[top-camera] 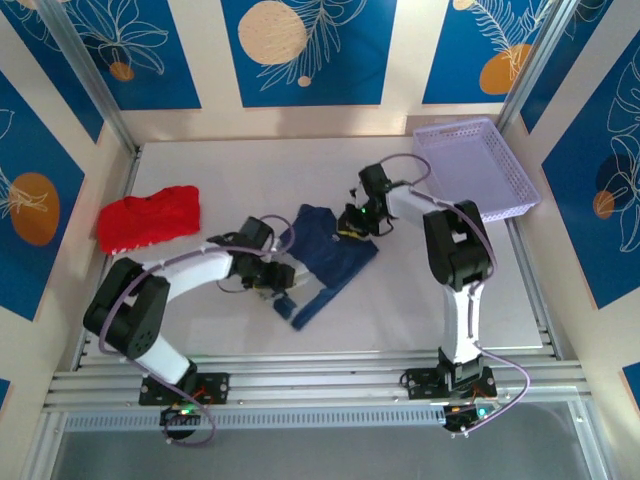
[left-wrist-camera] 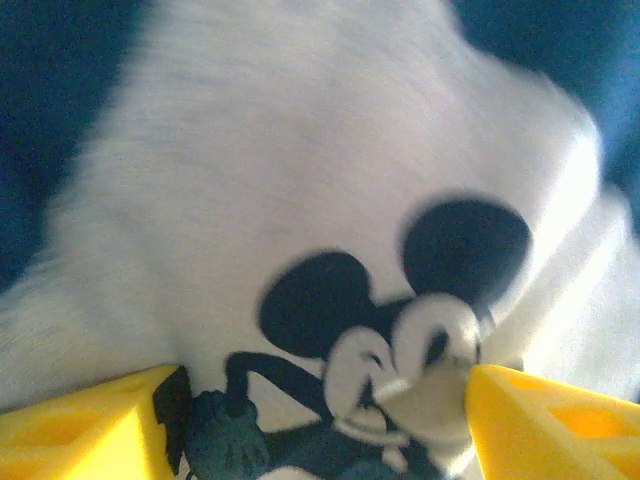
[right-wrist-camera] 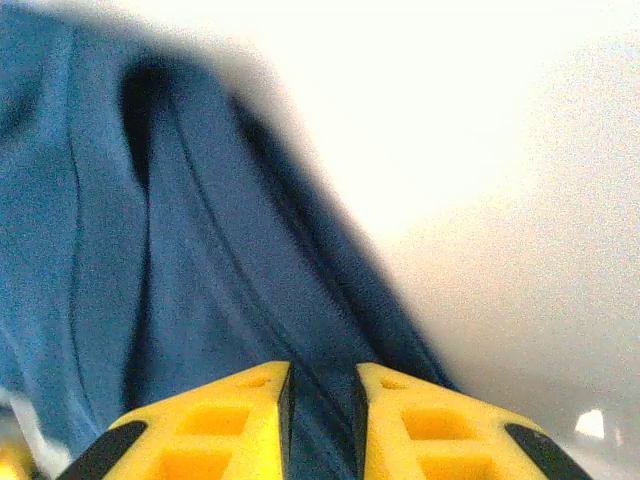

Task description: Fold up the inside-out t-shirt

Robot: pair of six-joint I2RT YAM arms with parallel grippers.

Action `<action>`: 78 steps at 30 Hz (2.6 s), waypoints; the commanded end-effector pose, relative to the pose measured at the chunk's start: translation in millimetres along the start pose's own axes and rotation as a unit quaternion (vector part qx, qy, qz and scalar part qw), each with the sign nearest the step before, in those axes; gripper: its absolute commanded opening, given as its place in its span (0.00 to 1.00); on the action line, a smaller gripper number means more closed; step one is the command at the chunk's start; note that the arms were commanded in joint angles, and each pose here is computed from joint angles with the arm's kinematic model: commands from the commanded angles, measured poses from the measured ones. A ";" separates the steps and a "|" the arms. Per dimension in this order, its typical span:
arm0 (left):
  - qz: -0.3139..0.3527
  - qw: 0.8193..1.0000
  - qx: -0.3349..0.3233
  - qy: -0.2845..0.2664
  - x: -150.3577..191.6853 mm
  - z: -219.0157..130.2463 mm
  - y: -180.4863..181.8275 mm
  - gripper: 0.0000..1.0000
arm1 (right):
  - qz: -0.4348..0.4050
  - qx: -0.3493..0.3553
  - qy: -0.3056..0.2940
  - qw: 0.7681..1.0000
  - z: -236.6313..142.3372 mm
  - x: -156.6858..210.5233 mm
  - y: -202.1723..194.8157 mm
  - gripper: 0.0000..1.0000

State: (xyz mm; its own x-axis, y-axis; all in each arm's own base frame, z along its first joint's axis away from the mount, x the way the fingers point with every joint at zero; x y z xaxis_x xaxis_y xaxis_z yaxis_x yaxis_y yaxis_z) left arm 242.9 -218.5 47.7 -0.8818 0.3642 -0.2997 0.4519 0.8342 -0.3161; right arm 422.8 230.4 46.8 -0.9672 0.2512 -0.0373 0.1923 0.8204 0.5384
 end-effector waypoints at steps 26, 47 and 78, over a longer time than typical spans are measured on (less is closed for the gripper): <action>0.070 0.993 0.065 -0.065 -203.5 23.5 69.7 0.87 | 0.045 -0.034 -0.031 0.998 -57.9 -6.5 -56.7 0.75; 0.097 0.979 0.179 -0.030 -191.5 67.2 38.5 0.54 | 0.044 -0.037 0.004 0.998 -14.2 1.3 -44.8 0.47; 0.051 0.955 0.156 -0.246 -251.5 -66.9 35.6 0.00 | -0.077 -0.119 -0.174 0.975 -139.0 -43.8 24.8 0.00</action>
State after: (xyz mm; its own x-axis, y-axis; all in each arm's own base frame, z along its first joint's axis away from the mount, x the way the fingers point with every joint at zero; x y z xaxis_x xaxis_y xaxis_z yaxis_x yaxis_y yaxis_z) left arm 460.1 -254.5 107.4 -0.7885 0.2179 -0.5752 0.5660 0.6232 -0.5397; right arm 440.0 165.0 123.2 -0.8993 0.3502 -0.2618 0.1032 0.7520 0.6511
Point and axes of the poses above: each hand's point on the last joint's axis, 136 mm out from that joint toward the fingers, its own z axis out along the fingers, its own y axis along the line the jaws close on, x = y × z, the point moved 1 cm from there along -z, back along the fingers, and after that the axes turned 14 degrees about z, right-handed, at the moved point
